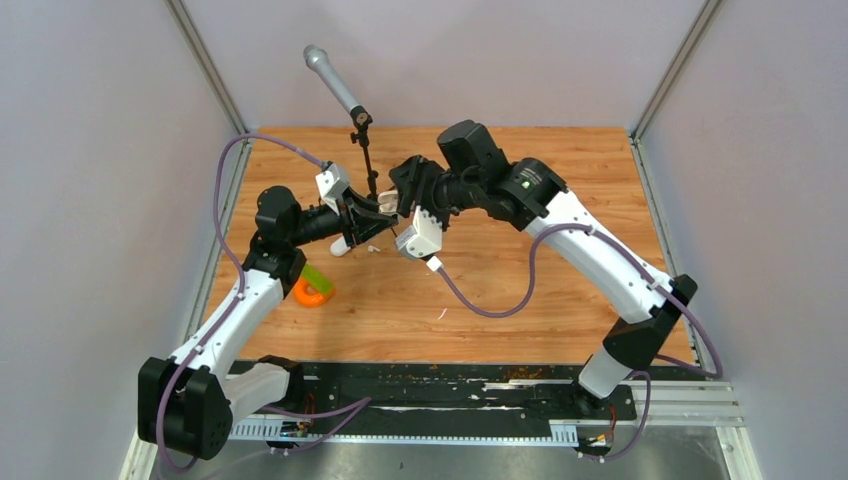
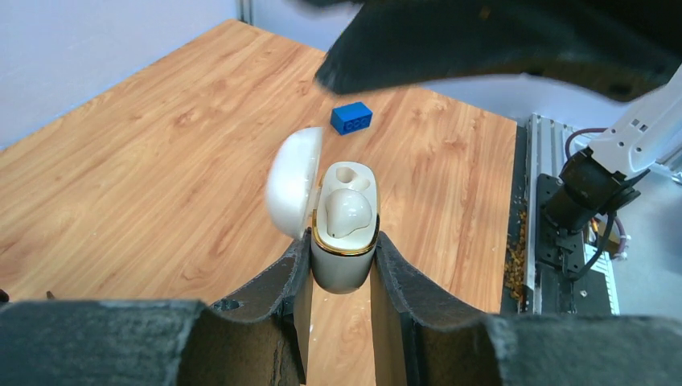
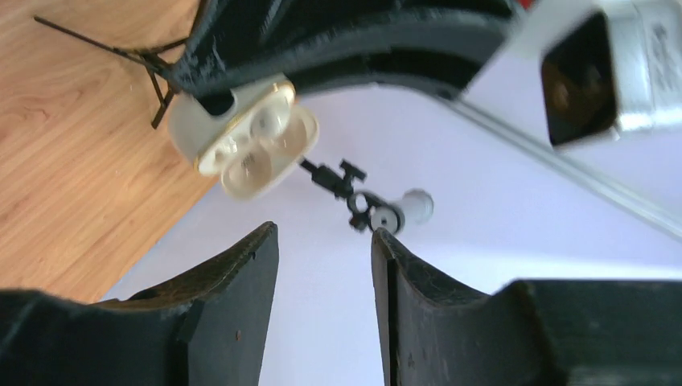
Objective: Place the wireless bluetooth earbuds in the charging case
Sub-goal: Adjust the earbud with the charging case, then pick up the earbud from the center of the board.
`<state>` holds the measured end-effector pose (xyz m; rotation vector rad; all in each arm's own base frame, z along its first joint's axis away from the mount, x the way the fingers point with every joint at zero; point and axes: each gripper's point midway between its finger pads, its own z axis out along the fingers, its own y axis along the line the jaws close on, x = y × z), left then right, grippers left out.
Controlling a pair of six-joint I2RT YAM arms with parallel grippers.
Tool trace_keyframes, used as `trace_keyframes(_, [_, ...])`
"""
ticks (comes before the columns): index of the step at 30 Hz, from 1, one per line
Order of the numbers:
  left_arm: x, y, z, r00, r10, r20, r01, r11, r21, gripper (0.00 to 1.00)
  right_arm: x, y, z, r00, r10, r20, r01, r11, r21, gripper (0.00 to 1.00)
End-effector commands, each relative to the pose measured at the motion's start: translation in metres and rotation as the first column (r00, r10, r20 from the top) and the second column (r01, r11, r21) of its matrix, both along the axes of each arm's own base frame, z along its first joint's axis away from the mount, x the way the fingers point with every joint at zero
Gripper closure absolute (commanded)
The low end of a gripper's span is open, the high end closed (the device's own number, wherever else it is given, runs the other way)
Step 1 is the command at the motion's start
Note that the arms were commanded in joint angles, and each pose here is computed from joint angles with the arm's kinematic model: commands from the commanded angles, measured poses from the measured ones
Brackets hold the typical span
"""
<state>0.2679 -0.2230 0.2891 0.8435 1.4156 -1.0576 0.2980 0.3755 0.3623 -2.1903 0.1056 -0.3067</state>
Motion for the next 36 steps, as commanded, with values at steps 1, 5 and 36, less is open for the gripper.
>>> trace_keyframes(1, [0.003,0.002,0.006,1.000,0.004,0.026,-0.004,1.000,-0.009,0.97,-0.006,-0.034,0.059,0.994,-0.108,0.022,0.103,0.980,0.171,0.53])
trace_keyframes(5, [0.001,0.004,0.008,1.000,0.008,0.026,-0.008,1.000,-0.012,0.97,0.002,-0.056,0.071,0.974,-0.210,-0.090,0.227,0.938,0.264,0.54])
trace_keyframes(36, [-0.049,0.024,0.134,0.967,0.017,0.253,-0.012,1.000,-0.020,0.98,0.086,0.005,-0.189,-0.065,-0.252,-0.965,0.541,0.804,-0.247,0.70])
